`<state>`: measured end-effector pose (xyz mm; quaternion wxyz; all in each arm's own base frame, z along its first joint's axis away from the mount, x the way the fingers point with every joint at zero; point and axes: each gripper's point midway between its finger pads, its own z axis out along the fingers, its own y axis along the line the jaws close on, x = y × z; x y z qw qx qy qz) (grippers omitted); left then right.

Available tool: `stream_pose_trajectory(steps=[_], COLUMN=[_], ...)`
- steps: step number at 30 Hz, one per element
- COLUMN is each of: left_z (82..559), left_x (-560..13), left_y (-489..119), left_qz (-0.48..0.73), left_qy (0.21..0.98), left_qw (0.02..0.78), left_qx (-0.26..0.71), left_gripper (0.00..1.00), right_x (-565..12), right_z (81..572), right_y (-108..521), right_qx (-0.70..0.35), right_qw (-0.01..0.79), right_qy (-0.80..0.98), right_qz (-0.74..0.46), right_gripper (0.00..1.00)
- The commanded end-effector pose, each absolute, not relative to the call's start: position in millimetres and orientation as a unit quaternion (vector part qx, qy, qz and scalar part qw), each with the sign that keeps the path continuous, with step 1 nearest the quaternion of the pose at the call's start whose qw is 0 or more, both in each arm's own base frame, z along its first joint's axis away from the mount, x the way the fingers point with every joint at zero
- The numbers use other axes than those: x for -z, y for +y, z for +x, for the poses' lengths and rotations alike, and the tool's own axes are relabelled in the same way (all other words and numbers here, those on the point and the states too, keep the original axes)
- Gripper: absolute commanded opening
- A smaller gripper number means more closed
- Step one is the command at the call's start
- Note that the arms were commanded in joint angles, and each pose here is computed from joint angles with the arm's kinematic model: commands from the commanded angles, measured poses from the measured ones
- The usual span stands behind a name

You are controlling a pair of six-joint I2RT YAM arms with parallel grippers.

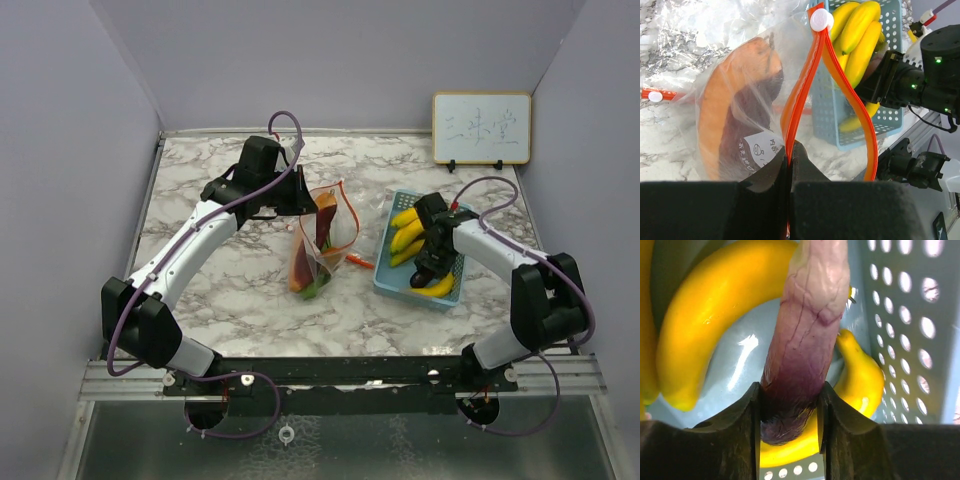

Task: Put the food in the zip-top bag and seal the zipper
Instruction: Pick up the fake vegetable from the bin, then place the fake vegetable in the zipper food storage bag.

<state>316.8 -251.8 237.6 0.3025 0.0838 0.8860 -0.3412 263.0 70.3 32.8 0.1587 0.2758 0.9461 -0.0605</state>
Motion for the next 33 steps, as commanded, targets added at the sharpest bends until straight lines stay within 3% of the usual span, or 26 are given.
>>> stream_pose_trajectory(steps=[1,10,15,19,25,33], left_z=[315.6,319.2,323.0,325.5,328.3,330.6], left_x=[-259.5,-255.1,-254.1,-255.4,-258.0,-264.5], left_y=[-254.7,-254.8,-257.6,-260.7,-262.8,-262.7], left_qz=[0.101,0.097,0.095,0.093,0.092,0.091], left_qy=[0.871,0.872,0.872,0.87,0.868,0.865], left_qw=[0.323,0.324,0.322,0.321,0.324,0.331], left_qx=[0.357,0.354,0.356,0.362,0.366,0.365], left_gripper=[0.0,0.0,0.0,0.0,0.0,0.0], right_x=[-74.4,-200.0,-289.3,-323.3,-329.1,-243.9], right_z=[263.2,245.7,292.7,320.9,331.1,329.5], right_y=[62.1,122.0,179.6,233.7,314.5,307.3], right_qx=[0.058,-0.166,-0.287,-0.348,-0.342,-0.257], right_qw=[0.197,0.258,0.383,0.425,0.461,0.446], right_qy=[0.943,0.936,0.875,0.836,0.817,0.857], right_qz=[0.263,0.173,0.08,0.003,-0.064,-0.025], right_gripper=[0.28,0.22,0.21,0.21,0.21,0.2])
